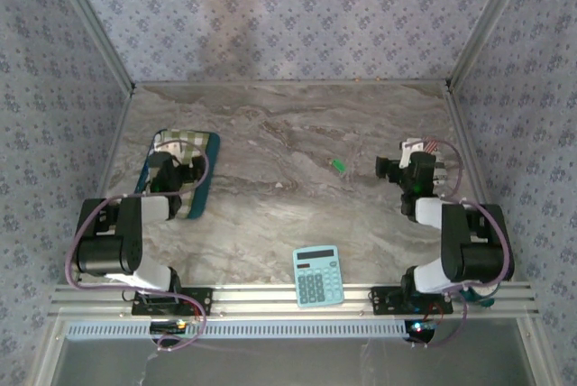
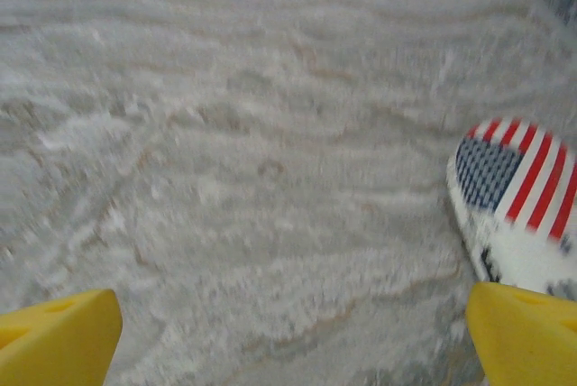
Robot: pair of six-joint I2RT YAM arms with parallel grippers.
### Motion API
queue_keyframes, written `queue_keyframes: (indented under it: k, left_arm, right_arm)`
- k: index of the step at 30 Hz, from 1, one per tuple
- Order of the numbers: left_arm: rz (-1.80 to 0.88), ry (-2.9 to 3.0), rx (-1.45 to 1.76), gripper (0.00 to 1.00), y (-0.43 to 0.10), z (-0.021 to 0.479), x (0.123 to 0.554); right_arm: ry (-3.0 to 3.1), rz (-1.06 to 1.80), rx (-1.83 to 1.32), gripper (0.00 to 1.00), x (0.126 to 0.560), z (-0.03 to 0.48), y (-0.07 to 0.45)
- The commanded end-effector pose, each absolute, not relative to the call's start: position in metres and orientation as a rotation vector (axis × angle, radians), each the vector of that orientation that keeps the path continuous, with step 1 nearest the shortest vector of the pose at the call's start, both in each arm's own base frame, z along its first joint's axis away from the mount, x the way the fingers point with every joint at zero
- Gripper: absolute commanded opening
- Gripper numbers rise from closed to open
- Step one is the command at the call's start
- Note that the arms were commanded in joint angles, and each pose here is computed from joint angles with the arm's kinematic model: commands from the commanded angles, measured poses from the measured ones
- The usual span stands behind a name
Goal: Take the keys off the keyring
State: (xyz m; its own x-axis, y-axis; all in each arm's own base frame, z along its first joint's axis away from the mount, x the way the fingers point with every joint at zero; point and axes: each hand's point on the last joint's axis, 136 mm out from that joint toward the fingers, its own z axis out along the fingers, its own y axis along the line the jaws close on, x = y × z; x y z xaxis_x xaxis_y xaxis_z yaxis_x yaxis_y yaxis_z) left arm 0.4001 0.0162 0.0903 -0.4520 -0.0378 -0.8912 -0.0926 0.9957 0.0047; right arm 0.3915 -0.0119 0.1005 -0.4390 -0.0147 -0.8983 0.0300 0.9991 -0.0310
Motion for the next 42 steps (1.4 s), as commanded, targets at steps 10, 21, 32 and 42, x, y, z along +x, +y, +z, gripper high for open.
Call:
queue_keyframes:
  k: [10, 21, 32, 42]
  left_arm:
    - [-0.382, 1.965, -0.627, 0.99, 0.025, 0.178, 0.412]
    - [-0.820, 2.251, -0.490, 0.78, -0.095, 0.146, 0.356]
    - [-0.853, 2.385, -0.287, 0.75, -0.147, 0.133, 0.292]
    - [-0.852, 2.396, -0.323, 0.76, -0.144, 0.124, 0.281]
  right_arm:
    - [2.076, 0.496, 0.473, 0.97, 0.403, 0.185, 0.008]
    - [2.476, 0.388, 0.083, 0.66, 0.392, 0.142, 0.094]
    - [2.710, 0.216, -0.302, 0.64, 0.405, 0.080, 0.163]
    - [2.800, 0.095, -0.408, 0.58, 0.417, 0.048, 0.182]
